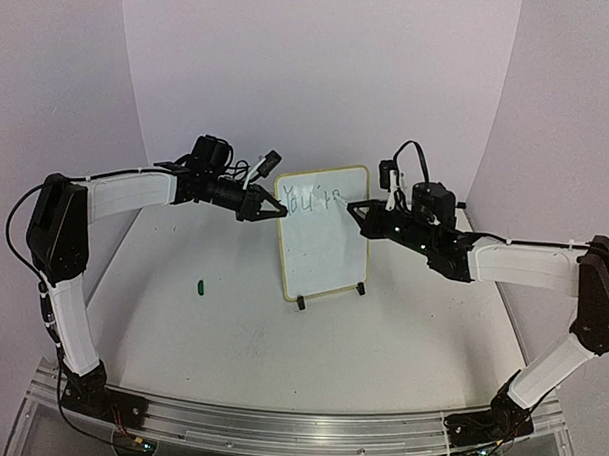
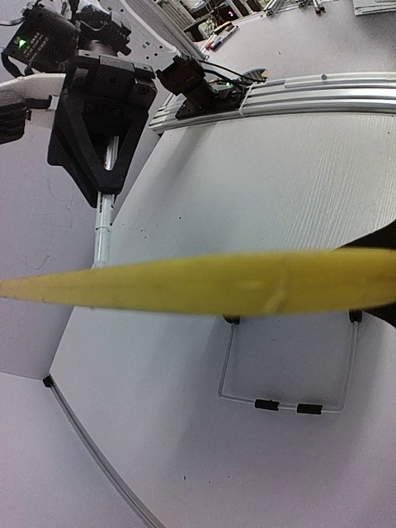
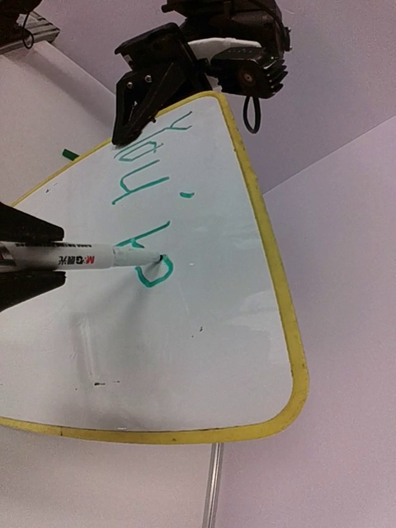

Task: Write a sentence on the whiteboard
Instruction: Pick up the sentence from the whiteboard.

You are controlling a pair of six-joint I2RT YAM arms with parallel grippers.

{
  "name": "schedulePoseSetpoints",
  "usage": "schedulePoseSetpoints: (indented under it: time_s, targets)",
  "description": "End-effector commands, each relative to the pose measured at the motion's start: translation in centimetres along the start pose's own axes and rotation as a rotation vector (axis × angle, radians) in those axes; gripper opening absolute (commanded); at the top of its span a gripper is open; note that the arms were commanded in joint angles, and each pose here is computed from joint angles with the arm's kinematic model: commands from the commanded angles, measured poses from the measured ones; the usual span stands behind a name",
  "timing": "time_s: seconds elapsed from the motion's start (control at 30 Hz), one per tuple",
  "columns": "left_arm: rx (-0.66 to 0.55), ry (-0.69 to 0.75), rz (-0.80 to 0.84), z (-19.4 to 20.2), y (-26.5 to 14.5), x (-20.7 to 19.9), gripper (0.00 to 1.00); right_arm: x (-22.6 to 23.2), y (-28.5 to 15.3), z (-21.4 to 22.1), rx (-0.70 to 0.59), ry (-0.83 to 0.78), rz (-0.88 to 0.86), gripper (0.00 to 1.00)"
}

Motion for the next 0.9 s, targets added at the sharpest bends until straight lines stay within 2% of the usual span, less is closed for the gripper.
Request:
schedulePoseSetpoints:
  time_s: [0.0, 0.87]
  targets:
    - [0.049, -0.015, 0.018, 1.14, 0.93, -0.42, 0.0, -0.24, -0.13, 0.64, 0.003, 0.016, 0.006, 0.0]
    - [0.045, -0.01, 0.015, 0.91, 0.73, -0.6, 0.0, -0.74, -1.03, 1.41, 0.032, 0.011, 0.039, 0.0]
Point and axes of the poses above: each gripper's point midway between its finger pads, its own y axis out along the fingers, its own x axis along the line the jaws close on, z = x × y, the point moved 1 cm from there along -y, back along the fingers, and after that the axes turned 14 degrees about -y, right-handed, at the moved point
